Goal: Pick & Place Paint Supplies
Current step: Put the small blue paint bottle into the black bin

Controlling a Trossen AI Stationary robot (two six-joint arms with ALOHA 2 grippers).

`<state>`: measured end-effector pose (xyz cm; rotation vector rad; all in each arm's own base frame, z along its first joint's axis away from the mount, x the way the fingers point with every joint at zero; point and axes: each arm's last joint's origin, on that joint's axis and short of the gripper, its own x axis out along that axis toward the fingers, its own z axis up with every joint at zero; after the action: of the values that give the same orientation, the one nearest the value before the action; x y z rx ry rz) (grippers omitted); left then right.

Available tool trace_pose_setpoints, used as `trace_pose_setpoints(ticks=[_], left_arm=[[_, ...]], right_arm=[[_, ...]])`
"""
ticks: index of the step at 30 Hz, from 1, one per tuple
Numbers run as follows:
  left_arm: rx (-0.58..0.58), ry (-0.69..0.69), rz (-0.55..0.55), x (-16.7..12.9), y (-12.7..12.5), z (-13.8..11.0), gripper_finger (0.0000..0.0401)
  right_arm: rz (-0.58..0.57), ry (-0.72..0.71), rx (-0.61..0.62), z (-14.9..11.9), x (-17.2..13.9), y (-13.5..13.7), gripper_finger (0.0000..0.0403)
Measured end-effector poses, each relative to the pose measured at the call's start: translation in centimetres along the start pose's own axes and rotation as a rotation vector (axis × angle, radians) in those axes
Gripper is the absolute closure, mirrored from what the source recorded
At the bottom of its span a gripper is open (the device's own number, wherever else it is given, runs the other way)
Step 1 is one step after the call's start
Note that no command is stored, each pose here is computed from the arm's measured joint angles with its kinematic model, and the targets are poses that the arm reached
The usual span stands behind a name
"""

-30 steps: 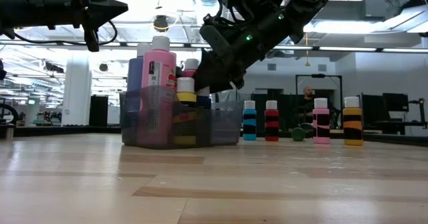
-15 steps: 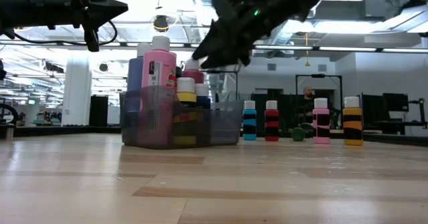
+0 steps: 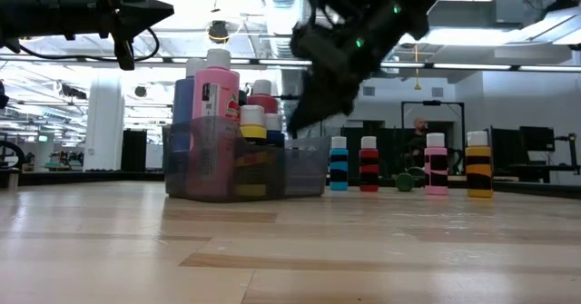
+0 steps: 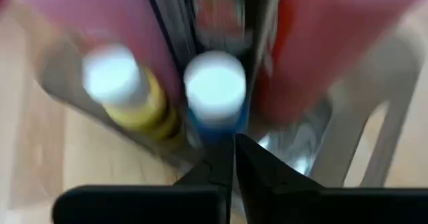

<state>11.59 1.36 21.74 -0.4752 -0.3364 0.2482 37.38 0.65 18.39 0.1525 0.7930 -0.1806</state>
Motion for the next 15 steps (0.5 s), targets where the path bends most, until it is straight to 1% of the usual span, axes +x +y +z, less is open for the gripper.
trace_pose_setpoints(ticks=[2, 5, 15], left_arm=[[0.000, 0.000, 0.000, 0.00, 0.00, 0.00, 0.0398], [0.000, 0.000, 0.000, 0.00, 0.00, 0.00, 0.0398], [0.000, 0.000, 0.000, 0.00, 0.00, 0.00, 0.0398]], right_arm=[[-0.005, 0.028, 0.016, -0.56, 0.80, -0.03, 0.0387], [-0.010, 0.045, 0.014, -0.89, 1.35, -0.06, 0.0398], [0.018, -0.018, 0.013, -0.16, 1.37, -0.19, 0.0399]])
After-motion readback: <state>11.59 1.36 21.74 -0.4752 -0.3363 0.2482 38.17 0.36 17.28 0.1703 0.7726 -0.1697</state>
